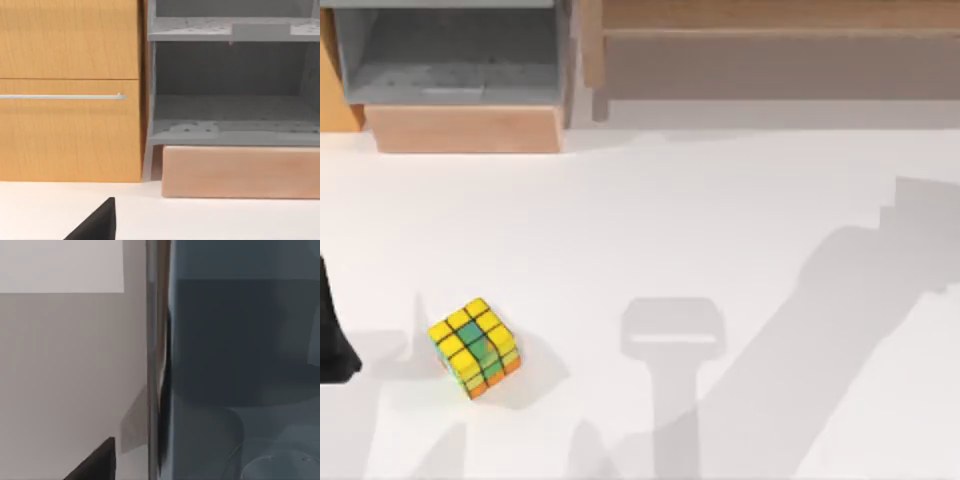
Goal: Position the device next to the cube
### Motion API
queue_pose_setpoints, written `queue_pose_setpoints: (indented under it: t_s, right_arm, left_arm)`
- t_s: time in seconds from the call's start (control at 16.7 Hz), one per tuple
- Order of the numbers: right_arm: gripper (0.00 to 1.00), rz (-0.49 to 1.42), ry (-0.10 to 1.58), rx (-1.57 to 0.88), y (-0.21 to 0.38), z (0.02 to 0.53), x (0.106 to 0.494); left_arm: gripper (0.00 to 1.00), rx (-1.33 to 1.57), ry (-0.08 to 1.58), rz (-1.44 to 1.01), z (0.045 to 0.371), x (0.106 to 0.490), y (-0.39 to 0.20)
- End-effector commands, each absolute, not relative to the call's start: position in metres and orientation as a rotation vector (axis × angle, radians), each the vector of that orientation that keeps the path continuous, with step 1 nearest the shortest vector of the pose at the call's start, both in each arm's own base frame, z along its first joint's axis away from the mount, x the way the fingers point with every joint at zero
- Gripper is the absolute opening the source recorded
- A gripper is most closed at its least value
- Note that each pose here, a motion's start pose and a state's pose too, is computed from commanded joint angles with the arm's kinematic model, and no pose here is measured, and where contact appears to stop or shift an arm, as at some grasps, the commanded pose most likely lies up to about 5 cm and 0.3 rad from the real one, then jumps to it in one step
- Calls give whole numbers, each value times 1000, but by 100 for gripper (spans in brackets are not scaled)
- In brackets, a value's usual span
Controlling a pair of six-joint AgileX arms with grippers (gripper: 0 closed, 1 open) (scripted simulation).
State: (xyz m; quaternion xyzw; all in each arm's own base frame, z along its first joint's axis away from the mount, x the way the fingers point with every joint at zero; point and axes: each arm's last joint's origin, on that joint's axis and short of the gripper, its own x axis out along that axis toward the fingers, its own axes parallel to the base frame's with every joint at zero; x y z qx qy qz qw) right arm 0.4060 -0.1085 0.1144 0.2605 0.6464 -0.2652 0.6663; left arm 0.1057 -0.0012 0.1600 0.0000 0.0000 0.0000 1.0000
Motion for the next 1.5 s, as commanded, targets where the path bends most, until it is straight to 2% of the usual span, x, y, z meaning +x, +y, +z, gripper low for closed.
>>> queue_pose_setpoints:
  t_s: [0.3,1.08,1.5]
  right_arm:
    - [100,-599,1459,588,-109,107,406]
    - [2,-599,1459,588,-109,107,406]
    - [0,-599,1459,588,-109,107,406]
  left_arm:
    - [100,0,0,0,160,106,-1]
    - [100,0,0,0,160,106,-1]
    - [100,0,0,0,160,106,-1]
